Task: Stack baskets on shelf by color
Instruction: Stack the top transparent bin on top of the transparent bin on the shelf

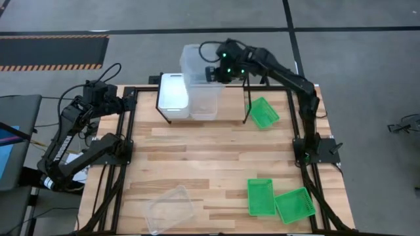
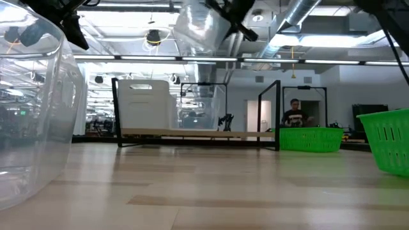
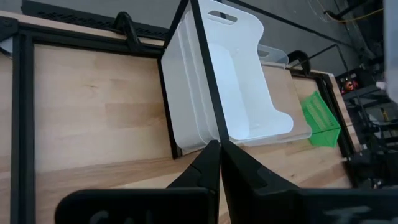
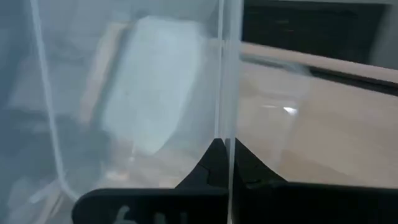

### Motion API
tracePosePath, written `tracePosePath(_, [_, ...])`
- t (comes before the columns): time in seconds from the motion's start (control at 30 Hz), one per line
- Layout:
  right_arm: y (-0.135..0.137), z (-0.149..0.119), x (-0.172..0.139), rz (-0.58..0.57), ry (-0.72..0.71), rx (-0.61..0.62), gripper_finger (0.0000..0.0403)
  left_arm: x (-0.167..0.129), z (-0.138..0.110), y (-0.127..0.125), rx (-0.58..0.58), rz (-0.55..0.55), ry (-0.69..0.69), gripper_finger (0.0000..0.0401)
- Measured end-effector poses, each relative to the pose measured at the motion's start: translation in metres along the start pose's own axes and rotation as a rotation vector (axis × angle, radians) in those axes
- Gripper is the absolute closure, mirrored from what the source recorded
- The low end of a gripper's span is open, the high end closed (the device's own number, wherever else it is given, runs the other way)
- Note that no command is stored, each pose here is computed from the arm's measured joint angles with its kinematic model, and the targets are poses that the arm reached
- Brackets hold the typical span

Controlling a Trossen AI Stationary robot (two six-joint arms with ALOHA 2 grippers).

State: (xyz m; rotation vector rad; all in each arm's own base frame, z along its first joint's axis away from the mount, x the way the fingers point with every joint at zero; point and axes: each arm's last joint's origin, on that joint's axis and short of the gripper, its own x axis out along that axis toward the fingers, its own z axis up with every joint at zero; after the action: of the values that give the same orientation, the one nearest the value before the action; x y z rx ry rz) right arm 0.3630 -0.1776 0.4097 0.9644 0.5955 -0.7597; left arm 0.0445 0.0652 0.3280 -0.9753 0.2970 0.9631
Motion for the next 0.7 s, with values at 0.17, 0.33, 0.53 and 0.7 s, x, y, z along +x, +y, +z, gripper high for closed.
tracePosePath(0.17, [-0.004,0.001,0.009,-0.06,-0.017,0.076,0.0398,0.0,0.0,0.0,-0.001,0.001,0.0,0.0401])
tracePosePath(0.33, [-0.011,-0.013,0.027,-0.183,-0.046,0.137,0.0398,0.0,0.001,0.001,-0.044,0.034,-0.02,0.0401])
tracePosePath(0.53, [-0.021,-0.027,0.031,-0.161,-0.054,0.167,0.04,0.0,0.001,0.002,-0.138,0.065,-0.045,0.0401])
tracePosePath(0.7, [-0.031,-0.044,0.048,-0.146,-0.054,0.164,0.04,0.0,0.001,0.002,-0.131,0.064,-0.045,0.0401])
